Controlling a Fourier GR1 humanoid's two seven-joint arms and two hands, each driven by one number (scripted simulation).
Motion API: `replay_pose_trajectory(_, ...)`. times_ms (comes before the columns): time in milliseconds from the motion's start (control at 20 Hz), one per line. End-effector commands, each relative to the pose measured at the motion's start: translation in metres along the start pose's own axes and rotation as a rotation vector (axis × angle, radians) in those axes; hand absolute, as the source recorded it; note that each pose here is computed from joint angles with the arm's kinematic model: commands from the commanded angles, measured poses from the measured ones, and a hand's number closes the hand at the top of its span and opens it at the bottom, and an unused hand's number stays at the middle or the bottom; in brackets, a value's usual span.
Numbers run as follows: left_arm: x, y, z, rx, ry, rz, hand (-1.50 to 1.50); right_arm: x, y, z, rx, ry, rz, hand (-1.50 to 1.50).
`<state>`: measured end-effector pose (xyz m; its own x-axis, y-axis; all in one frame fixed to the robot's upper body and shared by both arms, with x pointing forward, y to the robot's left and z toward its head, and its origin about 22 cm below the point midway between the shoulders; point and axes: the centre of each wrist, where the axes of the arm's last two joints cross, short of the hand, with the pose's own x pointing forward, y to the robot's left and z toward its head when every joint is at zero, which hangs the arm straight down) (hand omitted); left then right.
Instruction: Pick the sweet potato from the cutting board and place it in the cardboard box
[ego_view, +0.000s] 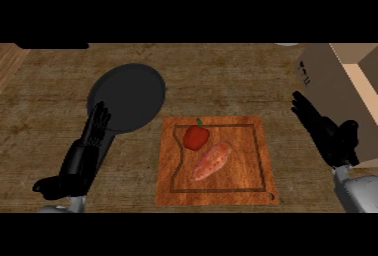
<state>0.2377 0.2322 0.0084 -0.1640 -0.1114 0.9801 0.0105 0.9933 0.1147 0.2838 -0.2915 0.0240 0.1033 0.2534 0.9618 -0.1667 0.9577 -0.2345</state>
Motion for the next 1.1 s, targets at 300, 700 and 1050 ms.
replay_pose_trajectory(300, -0.008, 0.053, 0.012, 0.157, 0.239, 0.028, 0.00, -0.007, -0.021, 0.031, -0.697, -0.005, 0.196, -1.50)
replay_pose_trajectory(700, 0.008, 0.083, 0.012, 0.127, 0.314, 0.074, 0.00, 0.032, 0.099, 0.061, -0.879, -0.435, 0.109, -1.50)
replay_pose_trajectory(1050, 0.024, 0.089, -0.001, 0.115, 0.293, 0.073, 0.00, -0.030, 0.109, 0.101, -0.641, 0.005, 0.381, -1.50)
